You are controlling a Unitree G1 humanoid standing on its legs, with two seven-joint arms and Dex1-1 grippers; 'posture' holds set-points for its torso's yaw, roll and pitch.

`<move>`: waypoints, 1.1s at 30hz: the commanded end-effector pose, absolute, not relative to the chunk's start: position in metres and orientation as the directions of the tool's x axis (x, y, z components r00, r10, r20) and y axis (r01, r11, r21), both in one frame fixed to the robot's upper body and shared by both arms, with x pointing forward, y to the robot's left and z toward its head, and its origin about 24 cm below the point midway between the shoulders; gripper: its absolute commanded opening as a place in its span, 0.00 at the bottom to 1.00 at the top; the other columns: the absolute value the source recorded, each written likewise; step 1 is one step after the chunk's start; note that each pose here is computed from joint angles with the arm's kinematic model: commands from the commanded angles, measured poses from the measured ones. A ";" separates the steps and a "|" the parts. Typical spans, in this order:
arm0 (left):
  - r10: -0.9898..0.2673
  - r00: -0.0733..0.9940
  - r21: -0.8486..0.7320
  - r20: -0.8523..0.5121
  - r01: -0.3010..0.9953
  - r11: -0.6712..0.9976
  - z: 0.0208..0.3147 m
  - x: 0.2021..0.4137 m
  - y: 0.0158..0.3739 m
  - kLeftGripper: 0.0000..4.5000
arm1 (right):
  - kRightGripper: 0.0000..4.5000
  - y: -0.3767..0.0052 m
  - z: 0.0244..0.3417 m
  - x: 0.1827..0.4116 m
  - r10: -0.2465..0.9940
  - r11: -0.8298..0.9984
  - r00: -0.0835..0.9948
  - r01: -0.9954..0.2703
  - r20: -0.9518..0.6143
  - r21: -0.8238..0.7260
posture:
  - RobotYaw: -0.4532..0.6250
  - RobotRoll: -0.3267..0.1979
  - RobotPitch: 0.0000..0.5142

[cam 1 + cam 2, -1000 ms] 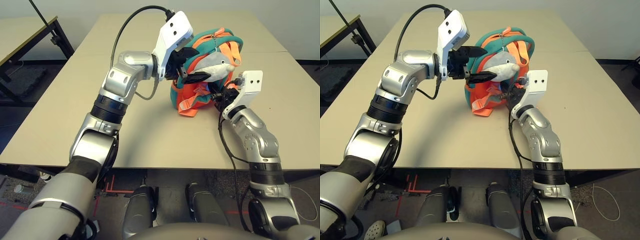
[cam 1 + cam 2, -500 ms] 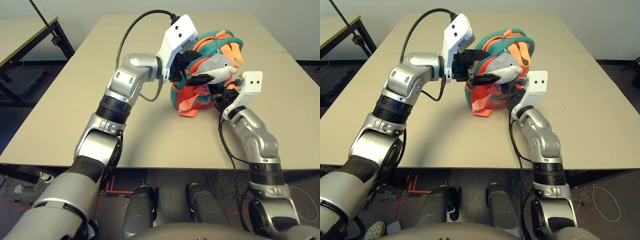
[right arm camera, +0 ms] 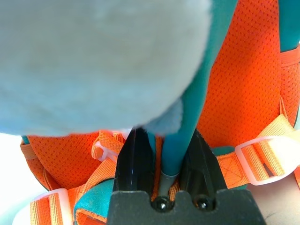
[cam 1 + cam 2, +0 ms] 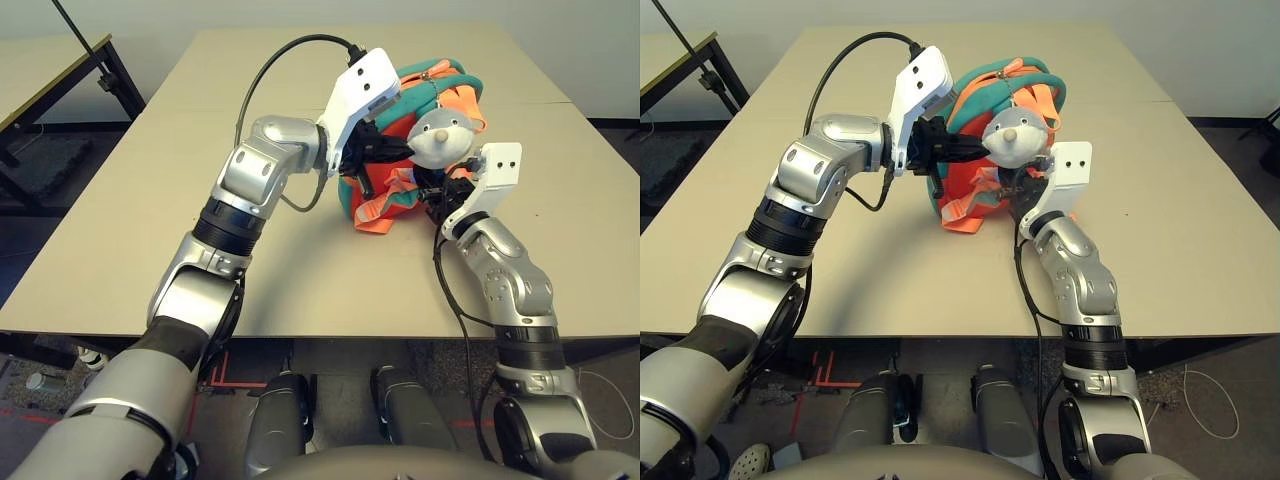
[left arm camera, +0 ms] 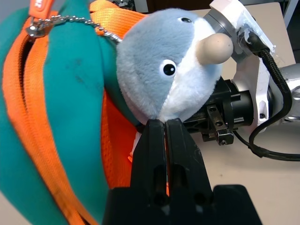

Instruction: Put the pencil case into the backpack and zip it.

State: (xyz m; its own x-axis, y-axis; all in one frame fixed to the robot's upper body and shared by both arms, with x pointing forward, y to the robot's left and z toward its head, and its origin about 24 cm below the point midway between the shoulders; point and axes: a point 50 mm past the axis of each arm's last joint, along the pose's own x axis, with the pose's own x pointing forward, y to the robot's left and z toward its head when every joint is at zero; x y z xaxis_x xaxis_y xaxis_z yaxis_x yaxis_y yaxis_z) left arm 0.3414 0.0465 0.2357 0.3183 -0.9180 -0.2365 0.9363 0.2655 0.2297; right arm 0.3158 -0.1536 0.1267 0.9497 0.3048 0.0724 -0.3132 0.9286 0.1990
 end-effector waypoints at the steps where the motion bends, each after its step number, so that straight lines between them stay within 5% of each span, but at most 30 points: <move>1: -0.926 0.313 0.233 -0.212 0.936 0.263 0.250 0.337 0.056 0.00 | 0.12 -0.150 0.123 0.316 0.315 0.927 0.947 -0.320 0.056 0.197 | 0.22 0.62 0.17; 17: -0.875 0.445 0.194 -0.191 0.891 0.411 0.282 0.327 0.140 0.00 | 0.12 -0.144 0.118 0.317 0.337 0.920 0.940 -0.340 0.046 0.196 | 0.25 0.62 0.19; 33: -0.707 0.561 0.071 -0.432 0.802 0.593 0.202 0.339 0.195 0.00 | 0.12 -0.139 0.118 0.320 0.368 0.909 0.929 -0.369 0.042 0.193 | 0.27 0.62 0.19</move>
